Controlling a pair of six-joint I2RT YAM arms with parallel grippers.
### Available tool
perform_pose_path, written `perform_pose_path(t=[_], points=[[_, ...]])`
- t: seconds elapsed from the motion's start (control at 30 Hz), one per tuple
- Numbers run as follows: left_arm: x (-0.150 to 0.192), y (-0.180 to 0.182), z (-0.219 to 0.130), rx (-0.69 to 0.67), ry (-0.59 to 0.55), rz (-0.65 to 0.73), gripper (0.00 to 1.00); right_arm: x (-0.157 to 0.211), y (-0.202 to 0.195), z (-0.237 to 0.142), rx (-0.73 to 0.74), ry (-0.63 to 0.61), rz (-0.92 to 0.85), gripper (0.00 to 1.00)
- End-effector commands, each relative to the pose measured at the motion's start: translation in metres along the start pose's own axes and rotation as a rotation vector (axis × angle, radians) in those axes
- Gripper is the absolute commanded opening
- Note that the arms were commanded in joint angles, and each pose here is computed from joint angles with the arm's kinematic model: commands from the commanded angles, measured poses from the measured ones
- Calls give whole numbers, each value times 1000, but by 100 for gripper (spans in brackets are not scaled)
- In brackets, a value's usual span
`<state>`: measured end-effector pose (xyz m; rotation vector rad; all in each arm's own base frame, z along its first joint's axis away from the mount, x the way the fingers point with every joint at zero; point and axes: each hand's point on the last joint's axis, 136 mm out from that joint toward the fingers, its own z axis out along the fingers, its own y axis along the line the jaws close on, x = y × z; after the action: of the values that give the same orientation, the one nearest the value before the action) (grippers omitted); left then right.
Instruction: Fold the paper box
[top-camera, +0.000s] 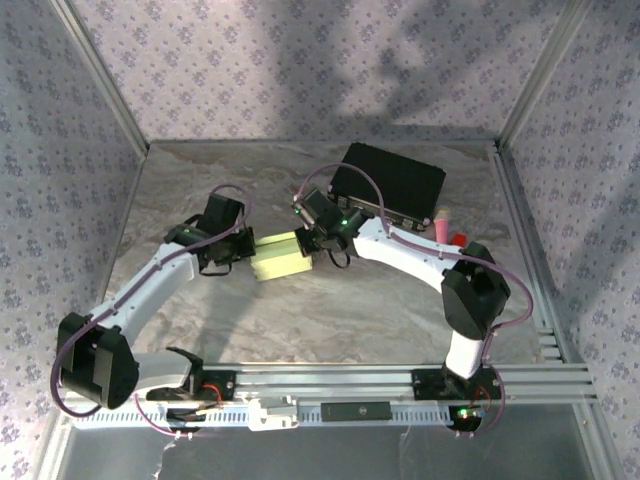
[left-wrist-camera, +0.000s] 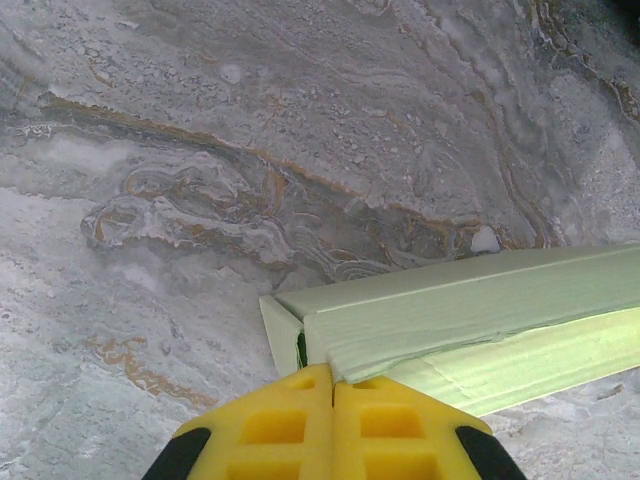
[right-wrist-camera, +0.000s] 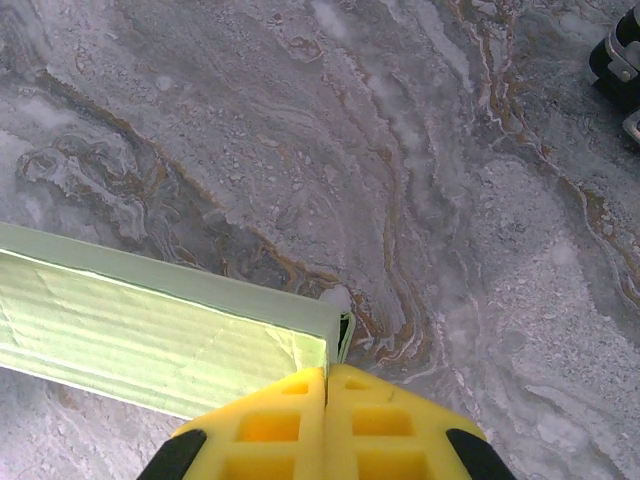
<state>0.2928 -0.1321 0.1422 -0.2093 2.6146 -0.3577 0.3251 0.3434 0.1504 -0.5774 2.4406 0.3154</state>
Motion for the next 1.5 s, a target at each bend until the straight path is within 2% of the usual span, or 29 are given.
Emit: perform_pose_path(t=[0.0, 0.53, 1.0, 1.47], points=[[5, -8, -2, 42, 6, 16, 0, 4, 8, -6, -12, 1, 38, 0], [5, -13, -3, 49, 7, 45, 0, 9, 11, -6, 49, -1, 111, 0], [5, -13, 1, 37, 11, 102, 0, 21, 12, -1, 93, -41, 107, 0], [11, -13, 3, 39, -70, 144, 0, 28, 15, -2, 97, -90, 85, 0]])
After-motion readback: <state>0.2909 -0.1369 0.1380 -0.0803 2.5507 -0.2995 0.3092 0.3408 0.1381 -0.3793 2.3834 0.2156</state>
